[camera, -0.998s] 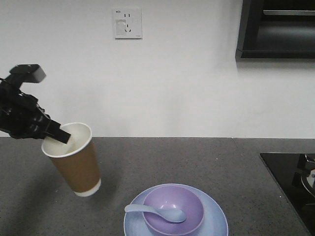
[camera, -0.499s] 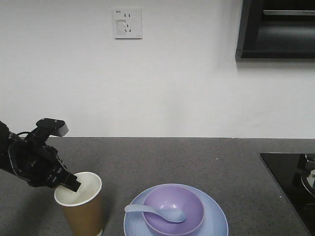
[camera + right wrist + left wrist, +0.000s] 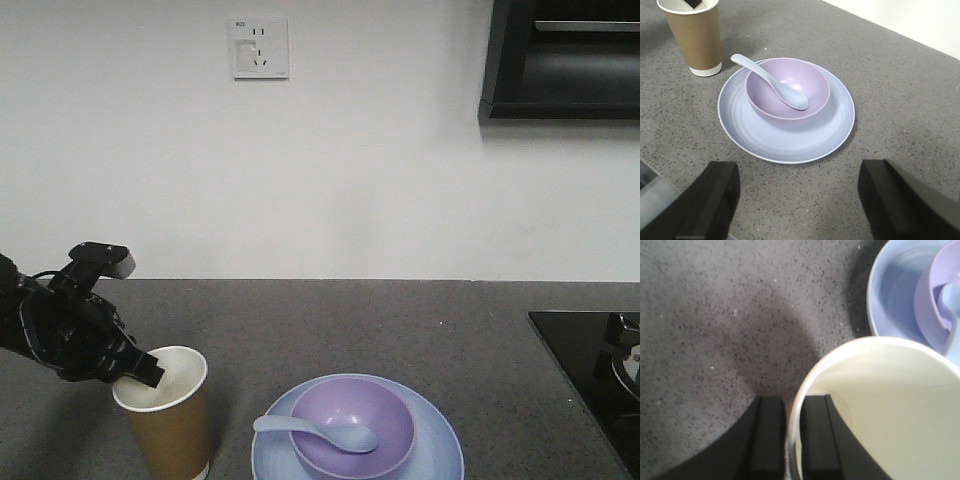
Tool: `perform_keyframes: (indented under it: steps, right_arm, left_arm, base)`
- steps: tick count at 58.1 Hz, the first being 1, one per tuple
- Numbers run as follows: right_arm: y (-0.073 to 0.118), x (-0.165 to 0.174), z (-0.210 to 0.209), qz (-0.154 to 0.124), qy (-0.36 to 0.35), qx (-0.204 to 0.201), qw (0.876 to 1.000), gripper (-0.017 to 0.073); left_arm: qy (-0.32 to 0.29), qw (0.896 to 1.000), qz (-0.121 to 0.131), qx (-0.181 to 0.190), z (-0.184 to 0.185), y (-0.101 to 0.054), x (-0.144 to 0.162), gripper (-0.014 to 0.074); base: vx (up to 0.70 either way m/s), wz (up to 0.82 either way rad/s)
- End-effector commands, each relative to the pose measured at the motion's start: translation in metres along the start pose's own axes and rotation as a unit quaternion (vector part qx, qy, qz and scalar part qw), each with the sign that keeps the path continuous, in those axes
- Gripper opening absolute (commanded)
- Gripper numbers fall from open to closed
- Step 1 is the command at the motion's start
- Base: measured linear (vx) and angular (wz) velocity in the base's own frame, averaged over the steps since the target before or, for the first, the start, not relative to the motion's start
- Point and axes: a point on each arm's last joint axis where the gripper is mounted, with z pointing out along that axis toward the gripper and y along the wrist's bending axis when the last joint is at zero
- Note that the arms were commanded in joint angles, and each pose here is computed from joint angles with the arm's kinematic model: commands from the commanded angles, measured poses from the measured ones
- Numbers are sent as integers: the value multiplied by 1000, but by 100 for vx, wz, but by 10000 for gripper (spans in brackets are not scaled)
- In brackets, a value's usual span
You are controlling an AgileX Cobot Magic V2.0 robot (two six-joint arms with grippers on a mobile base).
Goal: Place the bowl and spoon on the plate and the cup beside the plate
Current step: 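Lower the cup onto the counter beside the plate and release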
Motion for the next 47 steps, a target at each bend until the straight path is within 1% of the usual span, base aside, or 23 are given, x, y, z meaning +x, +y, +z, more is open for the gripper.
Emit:
perform_keyframes:
  steps: [1, 5, 9, 15, 23, 33, 38, 42, 47]
  right_arm:
    - [-2, -14, -7, -6, -54, 9, 998, 561]
    - [-2, -14, -7, -6, -54, 9, 998, 561]
    - [-2, -14, -7, -6, -54, 9, 998, 561]
    - [-2, -14, -7, -6, -54, 9, 998, 561]
    - [-2, -14, -7, -6, -54, 9, 998, 561]
    - [-2, -14, -7, -6, -54, 9, 998, 561]
    - [-2, -14, -7, -6, -54, 9, 998, 561]
    - [-2, -14, -7, -6, -54, 9, 998, 561]
    - [-2, -14, -7, -6, -54, 9, 998, 561]
  left_arm:
    - [-38, 999, 8, 2, -20, -12, -11, 363]
    - [-39, 999, 10, 2, -22, -13, -11, 443]
    - [-44, 999, 13, 1, -26, -16, -12, 503]
    - [-54, 998, 21, 0, -37, -21, -14, 549]
    - [-72, 997, 41, 1, -61, -32, -22, 552]
    - [-98, 992, 78, 8, -108, -56, -31, 552]
    - [-111, 991, 76, 11, -133, -72, -29, 547]
    - [-124, 989, 77, 10, -153, -85, -22, 540]
    - [-141, 986, 86, 15, -174, -102, -9, 534]
  base:
    - [0, 0]
    - [0, 0]
    - [0, 0]
    - [0, 0]
    - [0, 0]
    - [0, 0]
    - [0, 0]
    - [0, 0]
    - [0, 0]
